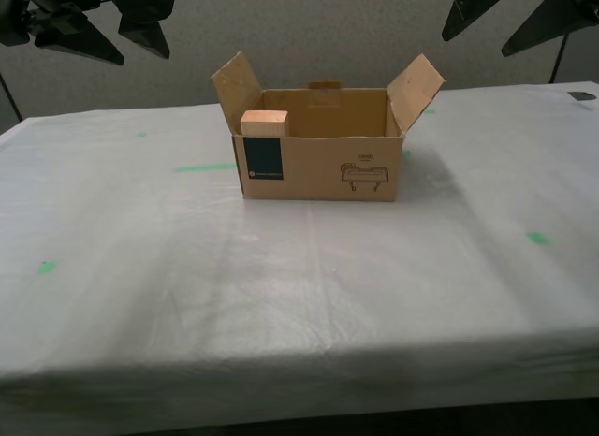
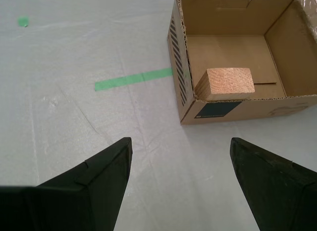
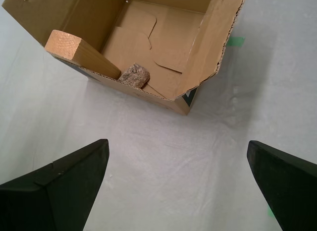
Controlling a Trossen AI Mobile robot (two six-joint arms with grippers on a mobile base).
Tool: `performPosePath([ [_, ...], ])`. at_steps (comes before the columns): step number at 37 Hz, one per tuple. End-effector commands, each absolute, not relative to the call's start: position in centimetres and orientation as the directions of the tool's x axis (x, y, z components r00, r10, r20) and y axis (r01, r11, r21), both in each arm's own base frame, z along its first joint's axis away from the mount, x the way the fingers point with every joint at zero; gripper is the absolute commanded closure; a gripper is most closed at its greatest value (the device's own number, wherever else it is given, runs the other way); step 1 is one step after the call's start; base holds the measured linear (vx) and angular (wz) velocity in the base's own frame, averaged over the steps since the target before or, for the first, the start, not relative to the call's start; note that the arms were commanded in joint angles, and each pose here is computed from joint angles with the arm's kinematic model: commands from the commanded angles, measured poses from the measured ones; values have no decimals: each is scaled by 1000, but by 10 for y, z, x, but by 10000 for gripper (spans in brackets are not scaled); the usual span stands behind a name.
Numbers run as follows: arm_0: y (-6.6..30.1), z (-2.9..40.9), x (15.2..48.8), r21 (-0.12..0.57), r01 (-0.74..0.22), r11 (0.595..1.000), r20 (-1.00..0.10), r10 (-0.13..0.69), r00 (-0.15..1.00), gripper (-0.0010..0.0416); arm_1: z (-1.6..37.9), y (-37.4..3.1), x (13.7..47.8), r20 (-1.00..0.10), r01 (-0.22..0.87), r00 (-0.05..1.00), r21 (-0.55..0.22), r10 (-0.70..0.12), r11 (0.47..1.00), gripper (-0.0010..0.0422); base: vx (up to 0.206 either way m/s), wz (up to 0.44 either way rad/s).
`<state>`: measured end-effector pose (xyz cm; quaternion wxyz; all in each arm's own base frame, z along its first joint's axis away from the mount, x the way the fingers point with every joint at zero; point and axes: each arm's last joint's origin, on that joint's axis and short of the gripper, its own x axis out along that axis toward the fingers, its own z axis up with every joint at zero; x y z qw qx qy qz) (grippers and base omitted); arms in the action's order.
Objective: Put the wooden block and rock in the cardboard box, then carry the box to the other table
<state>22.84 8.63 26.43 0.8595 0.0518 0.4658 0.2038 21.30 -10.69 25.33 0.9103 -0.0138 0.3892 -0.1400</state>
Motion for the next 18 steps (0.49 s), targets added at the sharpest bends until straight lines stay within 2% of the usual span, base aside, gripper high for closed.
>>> performPosePath([
  [1,86,265,228,280,-301,912,-778,399,485,16,253,-107,213,-703,242,661,-130,-262,961,144,0,0],
  [18,86,265,228,280,-300,912,-778,398,485,16,253,-107,213,-703,242,661,-130,-262,961,144,0,0],
])
